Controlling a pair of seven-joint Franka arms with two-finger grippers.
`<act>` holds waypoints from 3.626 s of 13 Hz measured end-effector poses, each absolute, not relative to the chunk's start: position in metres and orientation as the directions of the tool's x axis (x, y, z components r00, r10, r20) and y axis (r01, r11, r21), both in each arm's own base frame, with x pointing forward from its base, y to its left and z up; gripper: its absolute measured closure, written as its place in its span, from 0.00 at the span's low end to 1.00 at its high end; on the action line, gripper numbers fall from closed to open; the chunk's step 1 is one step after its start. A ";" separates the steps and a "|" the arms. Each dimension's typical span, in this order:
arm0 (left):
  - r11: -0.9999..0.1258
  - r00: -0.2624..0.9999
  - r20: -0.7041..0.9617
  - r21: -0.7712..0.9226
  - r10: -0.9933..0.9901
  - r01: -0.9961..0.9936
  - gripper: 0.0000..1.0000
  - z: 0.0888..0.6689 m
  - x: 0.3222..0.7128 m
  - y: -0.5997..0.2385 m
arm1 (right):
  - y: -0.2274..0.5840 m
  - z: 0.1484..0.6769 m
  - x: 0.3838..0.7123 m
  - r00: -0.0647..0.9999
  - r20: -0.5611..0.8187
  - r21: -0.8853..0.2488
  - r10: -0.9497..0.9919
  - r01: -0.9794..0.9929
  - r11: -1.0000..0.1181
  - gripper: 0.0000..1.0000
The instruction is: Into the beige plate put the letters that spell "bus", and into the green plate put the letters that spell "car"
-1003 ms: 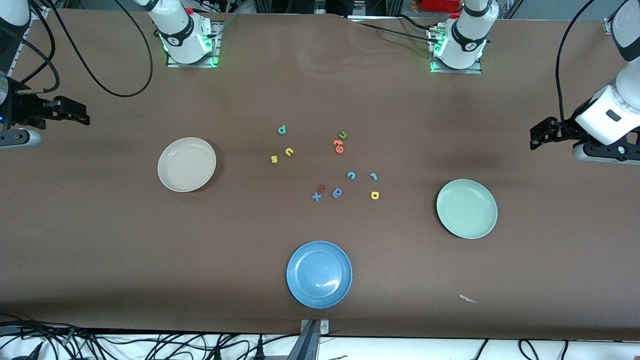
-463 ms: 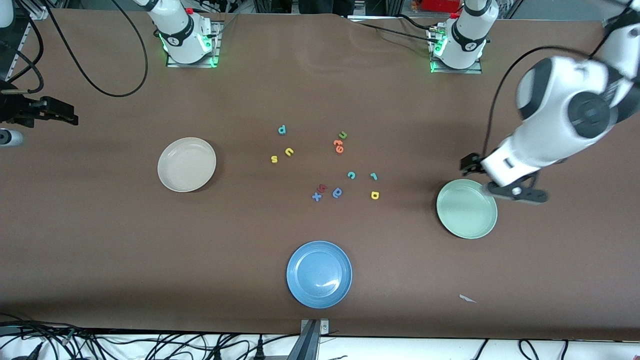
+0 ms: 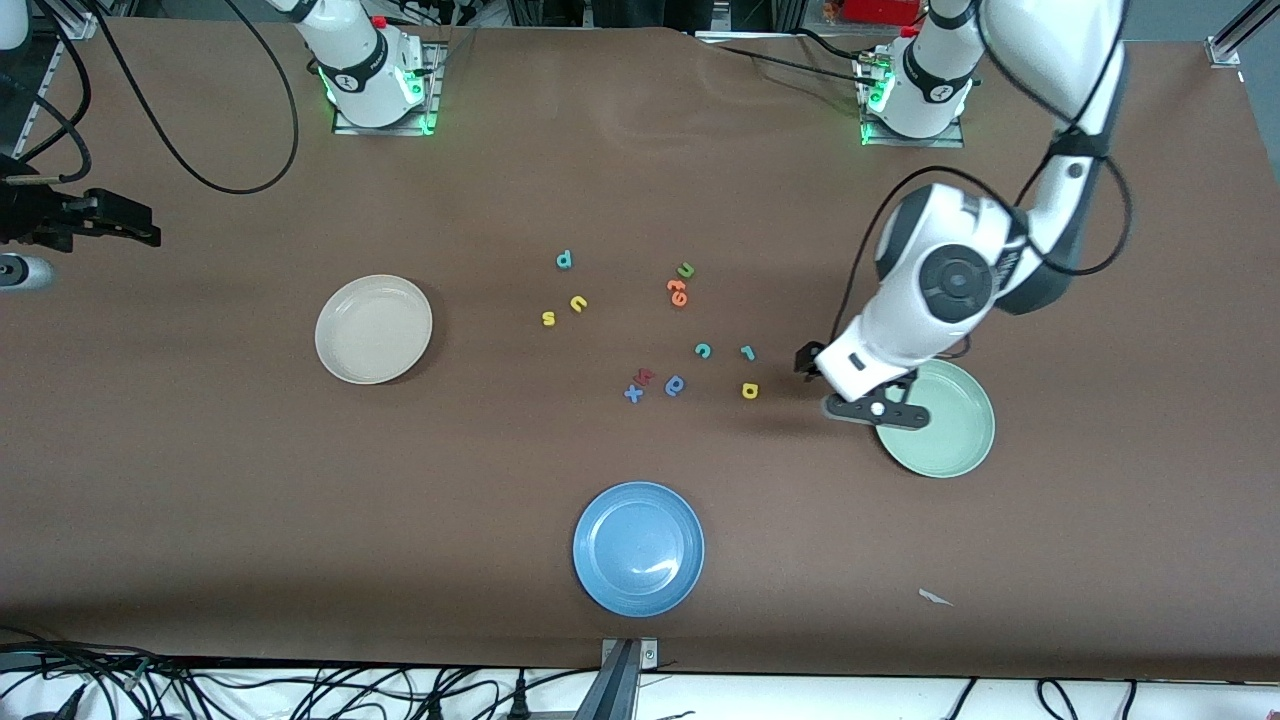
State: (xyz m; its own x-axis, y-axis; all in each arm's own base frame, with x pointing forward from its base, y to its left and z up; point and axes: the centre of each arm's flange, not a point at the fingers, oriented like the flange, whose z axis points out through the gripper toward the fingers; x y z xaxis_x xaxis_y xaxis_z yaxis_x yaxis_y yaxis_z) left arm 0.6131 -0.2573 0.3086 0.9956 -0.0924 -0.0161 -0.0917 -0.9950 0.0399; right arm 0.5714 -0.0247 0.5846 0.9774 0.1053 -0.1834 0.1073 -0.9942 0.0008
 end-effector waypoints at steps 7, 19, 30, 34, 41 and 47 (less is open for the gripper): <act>-0.999 0.999 -0.039 0.025 0.035 0.036 0.02 0.211 0.598 -0.313 | 0.084 0.553 0.581 0.977 -0.180 0.019 0.115 0.121 -0.993 0.00; -0.997 0.995 -0.057 0.013 0.081 0.082 0.30 0.174 0.597 -0.342 | 0.275 0.344 0.483 0.994 -0.078 -0.041 0.079 0.076 -0.996 0.00; -0.997 0.995 -0.063 0.008 0.082 0.082 0.58 0.172 0.597 -0.341 | 0.338 0.262 0.411 0.999 -0.040 -0.087 0.010 0.006 -0.996 0.00; -0.997 0.995 -0.065 0.006 0.081 0.082 0.58 0.172 0.597 -0.341 | 0.358 0.220 0.391 1.000 0.006 -0.019 0.007 0.007 -1.000 0.00; -0.997 0.994 -0.071 0.002 0.078 0.078 0.71 0.173 0.595 -0.342 | 0.380 0.185 0.359 1.000 0.013 0.016 0.015 0.015 -1.000 0.00; -0.997 0.993 -0.081 -0.007 0.080 0.080 0.72 0.174 0.597 -0.338 | 0.390 0.166 0.340 0.999 0.032 0.040 0.025 0.024 -0.999 0.00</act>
